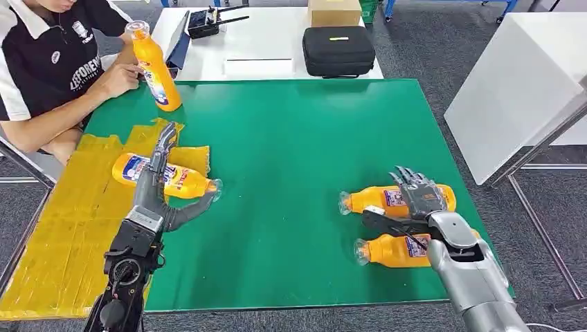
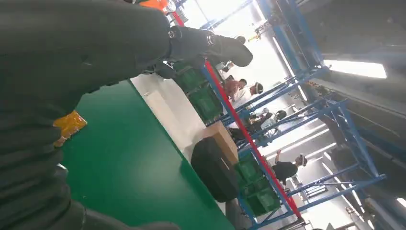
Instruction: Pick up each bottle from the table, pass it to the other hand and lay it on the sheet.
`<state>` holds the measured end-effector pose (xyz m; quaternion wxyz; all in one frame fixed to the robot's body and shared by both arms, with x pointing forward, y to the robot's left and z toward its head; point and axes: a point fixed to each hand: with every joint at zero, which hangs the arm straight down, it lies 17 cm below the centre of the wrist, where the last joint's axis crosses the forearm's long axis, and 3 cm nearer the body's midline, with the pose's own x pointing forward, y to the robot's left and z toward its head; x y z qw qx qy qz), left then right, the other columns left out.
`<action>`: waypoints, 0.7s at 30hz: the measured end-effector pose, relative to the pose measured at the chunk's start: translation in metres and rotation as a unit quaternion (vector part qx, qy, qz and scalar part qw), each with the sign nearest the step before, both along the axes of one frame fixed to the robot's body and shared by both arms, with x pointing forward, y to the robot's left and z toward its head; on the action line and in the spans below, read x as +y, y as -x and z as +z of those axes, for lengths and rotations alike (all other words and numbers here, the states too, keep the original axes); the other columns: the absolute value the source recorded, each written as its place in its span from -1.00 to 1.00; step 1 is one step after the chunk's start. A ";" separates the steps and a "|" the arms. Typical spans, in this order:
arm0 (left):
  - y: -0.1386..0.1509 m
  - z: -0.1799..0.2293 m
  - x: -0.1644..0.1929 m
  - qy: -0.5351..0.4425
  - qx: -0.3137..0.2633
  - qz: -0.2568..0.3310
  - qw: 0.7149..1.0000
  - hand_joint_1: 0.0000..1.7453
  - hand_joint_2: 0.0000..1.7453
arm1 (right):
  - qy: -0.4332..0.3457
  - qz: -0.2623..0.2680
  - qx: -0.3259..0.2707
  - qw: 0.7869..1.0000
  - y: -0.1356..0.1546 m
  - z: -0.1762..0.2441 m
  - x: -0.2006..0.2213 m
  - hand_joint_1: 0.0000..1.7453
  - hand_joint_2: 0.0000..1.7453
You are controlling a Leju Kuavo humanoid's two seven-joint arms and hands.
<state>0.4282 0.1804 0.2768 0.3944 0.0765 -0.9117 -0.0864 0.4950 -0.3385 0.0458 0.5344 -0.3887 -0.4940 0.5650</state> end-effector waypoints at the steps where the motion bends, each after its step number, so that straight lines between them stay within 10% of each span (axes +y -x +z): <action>1: 0.000 0.000 0.000 0.001 0.000 0.000 1.000 -1.00 1.00 | 0.001 -0.003 0.005 1.000 0.001 -0.003 -0.001 -1.00 1.00; 21: -0.008 -0.008 -0.004 0.008 0.017 -0.003 1.000 -1.00 1.00 | 0.059 -0.147 0.045 0.986 -0.005 -0.031 -0.103 -1.00 1.00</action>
